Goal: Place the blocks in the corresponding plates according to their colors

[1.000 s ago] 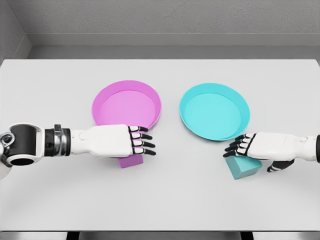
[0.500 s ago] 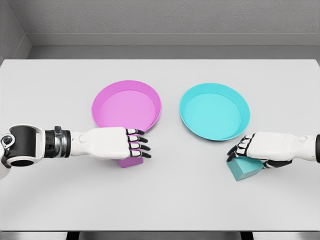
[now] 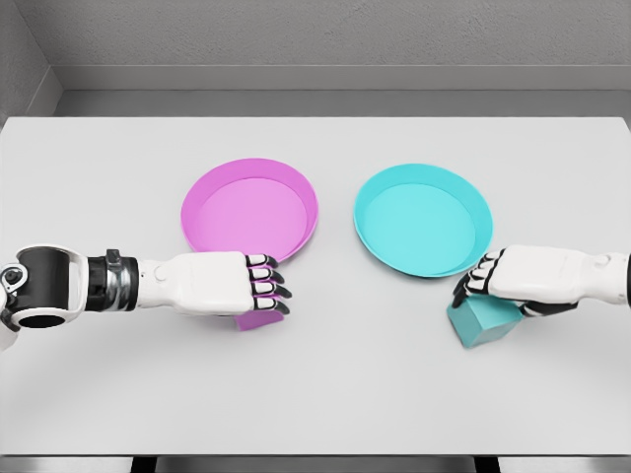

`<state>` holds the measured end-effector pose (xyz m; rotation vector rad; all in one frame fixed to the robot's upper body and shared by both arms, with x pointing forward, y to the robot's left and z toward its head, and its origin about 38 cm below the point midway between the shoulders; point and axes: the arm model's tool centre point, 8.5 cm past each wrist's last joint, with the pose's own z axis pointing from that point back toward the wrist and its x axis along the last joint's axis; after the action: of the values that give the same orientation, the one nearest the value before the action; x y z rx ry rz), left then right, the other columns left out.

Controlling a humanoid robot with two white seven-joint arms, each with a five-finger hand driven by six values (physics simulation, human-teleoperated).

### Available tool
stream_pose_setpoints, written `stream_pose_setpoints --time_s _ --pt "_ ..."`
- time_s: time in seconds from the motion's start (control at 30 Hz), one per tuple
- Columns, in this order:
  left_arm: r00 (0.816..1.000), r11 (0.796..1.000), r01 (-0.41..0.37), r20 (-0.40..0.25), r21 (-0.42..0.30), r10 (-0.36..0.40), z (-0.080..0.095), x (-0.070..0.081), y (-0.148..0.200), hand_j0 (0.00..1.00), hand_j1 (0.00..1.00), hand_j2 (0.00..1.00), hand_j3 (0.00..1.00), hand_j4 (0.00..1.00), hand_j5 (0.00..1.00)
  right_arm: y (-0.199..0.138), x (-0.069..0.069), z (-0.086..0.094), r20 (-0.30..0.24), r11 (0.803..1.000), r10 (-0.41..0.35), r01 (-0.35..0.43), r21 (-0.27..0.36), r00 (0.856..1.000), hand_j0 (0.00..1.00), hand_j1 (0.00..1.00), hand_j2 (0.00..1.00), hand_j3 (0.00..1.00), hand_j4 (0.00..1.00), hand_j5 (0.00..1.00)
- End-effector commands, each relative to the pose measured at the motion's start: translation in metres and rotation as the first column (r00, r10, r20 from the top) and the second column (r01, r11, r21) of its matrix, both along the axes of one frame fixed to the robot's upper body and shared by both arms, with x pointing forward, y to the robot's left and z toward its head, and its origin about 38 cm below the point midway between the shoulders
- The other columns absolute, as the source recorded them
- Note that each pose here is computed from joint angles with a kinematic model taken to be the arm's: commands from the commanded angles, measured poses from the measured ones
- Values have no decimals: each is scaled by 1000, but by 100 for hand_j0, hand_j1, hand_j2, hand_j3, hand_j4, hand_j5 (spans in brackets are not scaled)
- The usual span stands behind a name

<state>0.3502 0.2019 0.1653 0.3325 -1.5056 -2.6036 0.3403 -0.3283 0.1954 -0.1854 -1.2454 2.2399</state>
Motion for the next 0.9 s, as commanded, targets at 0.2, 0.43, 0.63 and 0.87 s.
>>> stream_pose_setpoints --time_s 0.2,0.43,0.63,0.87 --pt "1000 1000 -1 3 2 1 2 2 -1 40 40 40 40 40 40 1 4 9 15 1000 -4 4 20 1000 64 64 64 64 64 64" --pt "1000 1000 -23 -12 -14 23 12 5 9 40 40 40 40 40 40 1 7 15 31 1000 -3 3 22 1000 63 63 63 63 63 63" --pt "998 998 -50 -36 -23 50 20 6 22 40 40 40 40 40 40 1 11 23 51 1000 -3 2 27 999 62 62 62 62 62 62" --pt "996 996 -76 -46 -50 74 36 11 32 36 36 36 36 36 36 1 21 38 89 999 -11 8 39 996 61 61 61 61 61 61"
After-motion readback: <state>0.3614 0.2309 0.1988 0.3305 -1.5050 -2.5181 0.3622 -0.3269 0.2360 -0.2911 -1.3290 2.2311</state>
